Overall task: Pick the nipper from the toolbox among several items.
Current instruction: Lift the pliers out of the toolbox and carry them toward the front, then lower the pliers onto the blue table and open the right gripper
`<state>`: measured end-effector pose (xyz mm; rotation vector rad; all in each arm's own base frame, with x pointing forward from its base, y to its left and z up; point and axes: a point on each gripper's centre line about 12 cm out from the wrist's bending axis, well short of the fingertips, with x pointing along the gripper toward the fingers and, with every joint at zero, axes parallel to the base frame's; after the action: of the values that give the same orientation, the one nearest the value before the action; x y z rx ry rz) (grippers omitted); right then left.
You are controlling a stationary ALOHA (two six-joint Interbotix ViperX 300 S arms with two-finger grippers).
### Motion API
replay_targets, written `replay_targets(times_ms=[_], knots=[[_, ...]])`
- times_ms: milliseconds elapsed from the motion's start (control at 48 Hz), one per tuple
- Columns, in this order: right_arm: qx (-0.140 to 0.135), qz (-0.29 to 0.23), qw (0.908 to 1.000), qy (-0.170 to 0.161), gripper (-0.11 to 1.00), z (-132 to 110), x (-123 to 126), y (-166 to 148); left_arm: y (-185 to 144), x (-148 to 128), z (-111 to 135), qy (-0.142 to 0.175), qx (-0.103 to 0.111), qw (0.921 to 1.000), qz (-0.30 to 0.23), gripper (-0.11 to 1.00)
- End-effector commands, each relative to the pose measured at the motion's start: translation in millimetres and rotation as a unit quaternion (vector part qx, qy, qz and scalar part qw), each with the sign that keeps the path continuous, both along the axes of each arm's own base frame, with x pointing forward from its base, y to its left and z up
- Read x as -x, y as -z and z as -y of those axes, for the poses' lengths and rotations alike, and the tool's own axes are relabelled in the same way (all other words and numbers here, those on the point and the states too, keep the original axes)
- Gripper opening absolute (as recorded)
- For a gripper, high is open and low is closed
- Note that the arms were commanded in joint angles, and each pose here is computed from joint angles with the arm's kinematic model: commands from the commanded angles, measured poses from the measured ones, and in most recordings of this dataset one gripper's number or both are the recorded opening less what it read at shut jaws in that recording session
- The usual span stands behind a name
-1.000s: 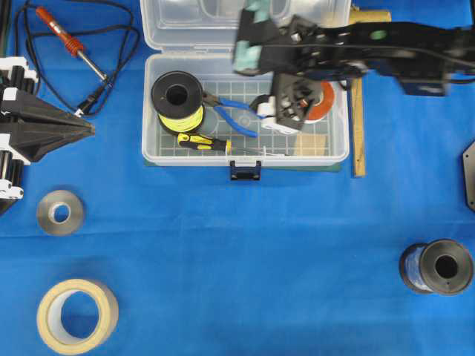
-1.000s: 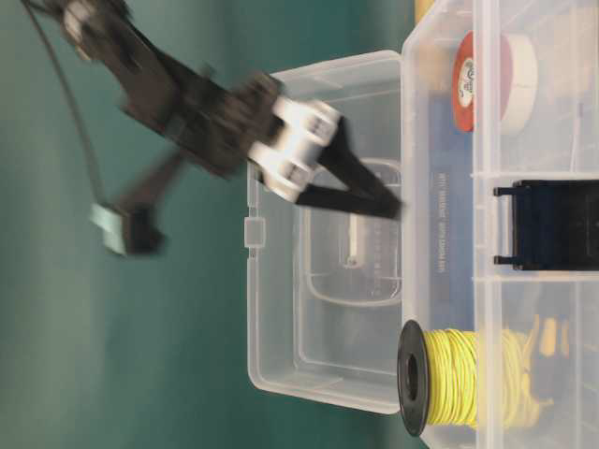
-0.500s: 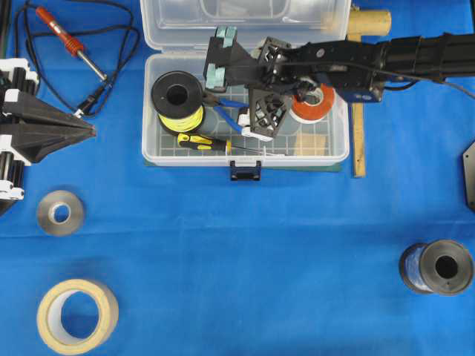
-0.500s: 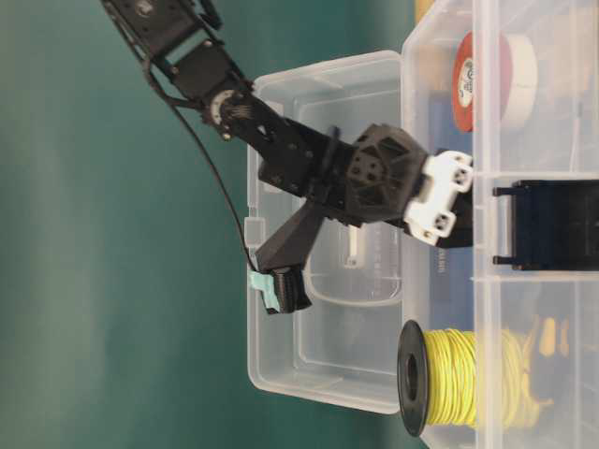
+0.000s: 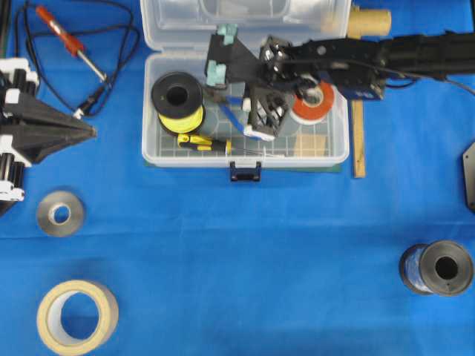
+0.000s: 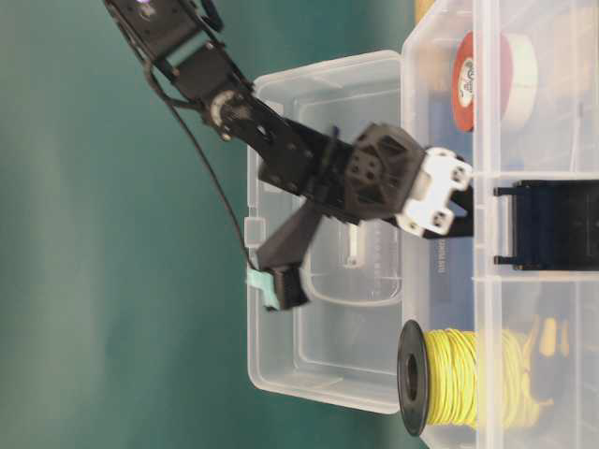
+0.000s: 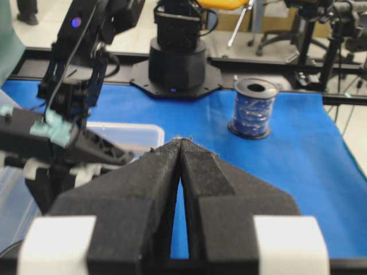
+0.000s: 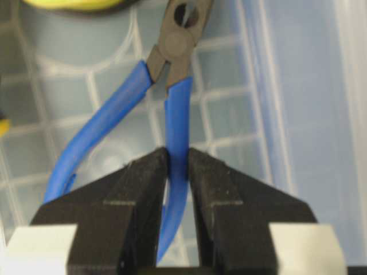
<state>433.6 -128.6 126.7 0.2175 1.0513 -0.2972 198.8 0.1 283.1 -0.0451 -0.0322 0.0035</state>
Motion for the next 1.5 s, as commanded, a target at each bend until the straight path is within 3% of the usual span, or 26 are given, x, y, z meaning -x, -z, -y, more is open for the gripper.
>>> replay_targets(times_ms=[0,250,500,729,916,1166,1479], knots=[[0.015,0.06,0.9981,-0.001,0.13,-3,1,-54,-2,-2,0,0.0,-0.001,1.0,0.001,0.0],[0.035,0.135,0.9901,-0.016,0.13,-24,29,-125,0,-2,-2,-0.004,0.002,1.0,-0.003,0.0],[0.025,0.193,0.9768,-0.09,0.13,-98,45,-148,0,-2,-2,-0.004,0.002,1.0,-0.003,0.0],[-0.025,0.209,0.9664,-0.148,0.13,-175,38,-122,0,-2,-2,-0.004,0.002,1.0,-0.003,0.0],[-0.064,0.182,0.9703,-0.146,0.13,-208,25,-77,0,-1,-2,-0.004,0.002,1.0,-0.002,0.0],[-0.096,0.127,0.9816,-0.106,0.13,-217,16,-18,0,-1,-2,-0.004,0.002,1.0,-0.002,0.0],[-0.097,0.086,0.9871,-0.094,0.13,-216,17,14,1,-1,-2,-0.004,0.002,1.0,-0.004,0.0]])
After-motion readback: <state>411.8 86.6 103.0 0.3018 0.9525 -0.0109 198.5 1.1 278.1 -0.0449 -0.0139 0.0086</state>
